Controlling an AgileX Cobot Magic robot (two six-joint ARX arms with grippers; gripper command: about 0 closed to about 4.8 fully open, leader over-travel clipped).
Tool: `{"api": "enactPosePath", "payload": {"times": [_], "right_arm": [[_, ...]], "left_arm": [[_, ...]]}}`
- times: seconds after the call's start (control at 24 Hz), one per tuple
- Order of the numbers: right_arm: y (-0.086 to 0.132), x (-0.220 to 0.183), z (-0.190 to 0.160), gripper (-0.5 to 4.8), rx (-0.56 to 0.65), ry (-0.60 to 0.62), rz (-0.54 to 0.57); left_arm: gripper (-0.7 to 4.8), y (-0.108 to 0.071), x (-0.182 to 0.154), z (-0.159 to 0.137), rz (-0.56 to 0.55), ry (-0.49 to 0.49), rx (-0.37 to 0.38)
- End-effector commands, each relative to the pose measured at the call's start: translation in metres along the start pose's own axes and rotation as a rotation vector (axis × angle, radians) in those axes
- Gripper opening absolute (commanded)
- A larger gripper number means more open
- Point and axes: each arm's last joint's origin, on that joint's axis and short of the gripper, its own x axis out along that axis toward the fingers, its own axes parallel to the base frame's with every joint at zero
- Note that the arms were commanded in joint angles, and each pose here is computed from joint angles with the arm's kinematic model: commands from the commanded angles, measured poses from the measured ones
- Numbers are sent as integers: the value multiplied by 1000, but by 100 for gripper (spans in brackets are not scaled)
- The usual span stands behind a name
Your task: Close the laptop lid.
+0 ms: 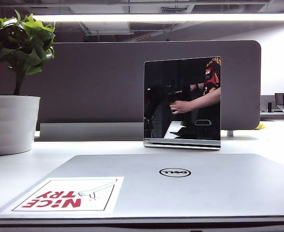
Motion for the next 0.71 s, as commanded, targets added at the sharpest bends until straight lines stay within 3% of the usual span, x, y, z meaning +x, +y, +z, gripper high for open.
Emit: {"api": "enactPosePath", "payload": {"times": [0.04, 0.5, 0.71], "right_arm": [[1, -1, 3, -4, -6, -22, 3], [1, -1, 3, -4, -6, -21, 3], [1, -1, 3, -4, -6, -21, 3]], "left_arm": [[-5, 6, -13, -12, -22, -56, -26], [-4, 11, -32, -43, -34, -139, -25], [-4, 12, -37, -47, -29, -125, 18]]}}
